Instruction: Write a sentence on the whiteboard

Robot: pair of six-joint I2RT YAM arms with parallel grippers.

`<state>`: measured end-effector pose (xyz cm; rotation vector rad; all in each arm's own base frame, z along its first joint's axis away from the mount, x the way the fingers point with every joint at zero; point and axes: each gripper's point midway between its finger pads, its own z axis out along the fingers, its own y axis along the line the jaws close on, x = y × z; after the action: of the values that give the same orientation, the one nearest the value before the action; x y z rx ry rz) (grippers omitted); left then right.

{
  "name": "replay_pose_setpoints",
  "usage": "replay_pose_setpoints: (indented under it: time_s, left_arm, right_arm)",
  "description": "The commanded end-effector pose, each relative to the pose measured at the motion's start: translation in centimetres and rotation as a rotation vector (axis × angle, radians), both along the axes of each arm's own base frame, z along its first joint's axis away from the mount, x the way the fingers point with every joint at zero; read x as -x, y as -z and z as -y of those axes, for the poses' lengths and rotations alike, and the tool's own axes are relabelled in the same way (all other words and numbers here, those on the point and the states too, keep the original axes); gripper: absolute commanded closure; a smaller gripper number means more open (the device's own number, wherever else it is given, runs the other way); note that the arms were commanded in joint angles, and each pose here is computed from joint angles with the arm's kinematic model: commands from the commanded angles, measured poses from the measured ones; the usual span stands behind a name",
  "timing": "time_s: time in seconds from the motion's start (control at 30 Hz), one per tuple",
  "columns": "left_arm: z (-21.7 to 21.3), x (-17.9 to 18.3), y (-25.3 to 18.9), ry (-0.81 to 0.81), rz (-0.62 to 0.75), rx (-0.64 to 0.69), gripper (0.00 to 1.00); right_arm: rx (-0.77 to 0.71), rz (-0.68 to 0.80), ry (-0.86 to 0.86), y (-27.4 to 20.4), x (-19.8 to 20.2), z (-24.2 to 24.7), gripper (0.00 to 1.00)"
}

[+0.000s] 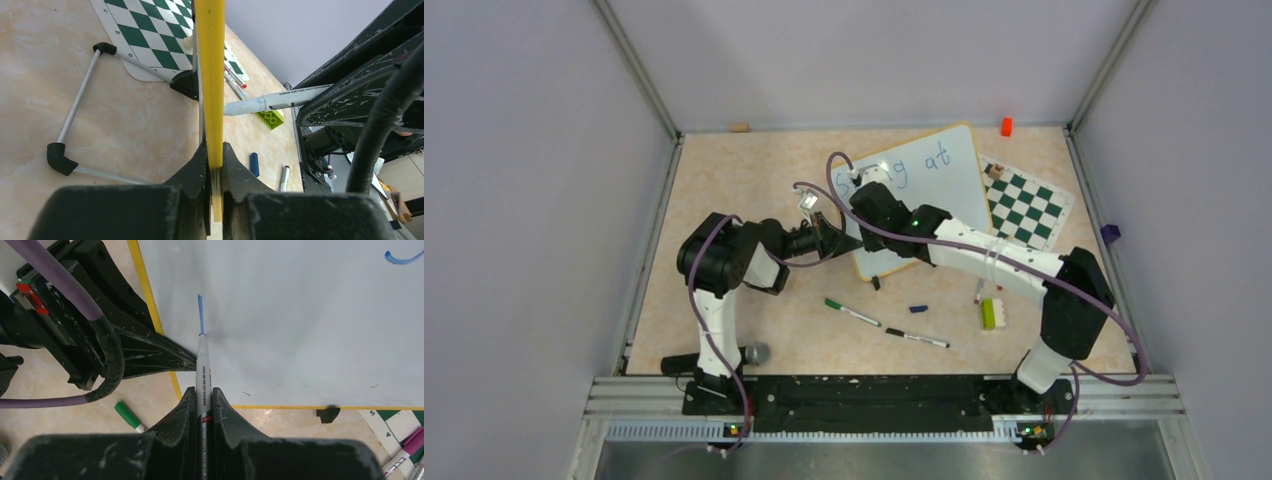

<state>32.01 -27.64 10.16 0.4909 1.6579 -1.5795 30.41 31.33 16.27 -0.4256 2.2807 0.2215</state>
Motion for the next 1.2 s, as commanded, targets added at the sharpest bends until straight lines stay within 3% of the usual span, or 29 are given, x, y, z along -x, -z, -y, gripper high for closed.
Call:
replay_pose_setpoints:
  time_s: [0.0, 0.47, 1.17]
  left_arm:
    - [1.3, 2.3, -0.1, 0.112, 0.114, -0.012, 1.0]
    - [1.3, 2.3, -0.1, 0.111, 0.113, -0.012, 1.0]
    - [1.3, 2.3, -0.1, 0.113, 0.115, -0.012, 1.0]
  right_arm:
    - [-0.045, 0.07, 0.023, -2.5, -2.4, -0.7, 1.0]
    - [-0.034, 0.065, 0.077, -2.4, -3.1, 1.4, 1.0]
    - [-0.005, -0.011, 0.063, 0.6, -1.0, 3.2, 1.0]
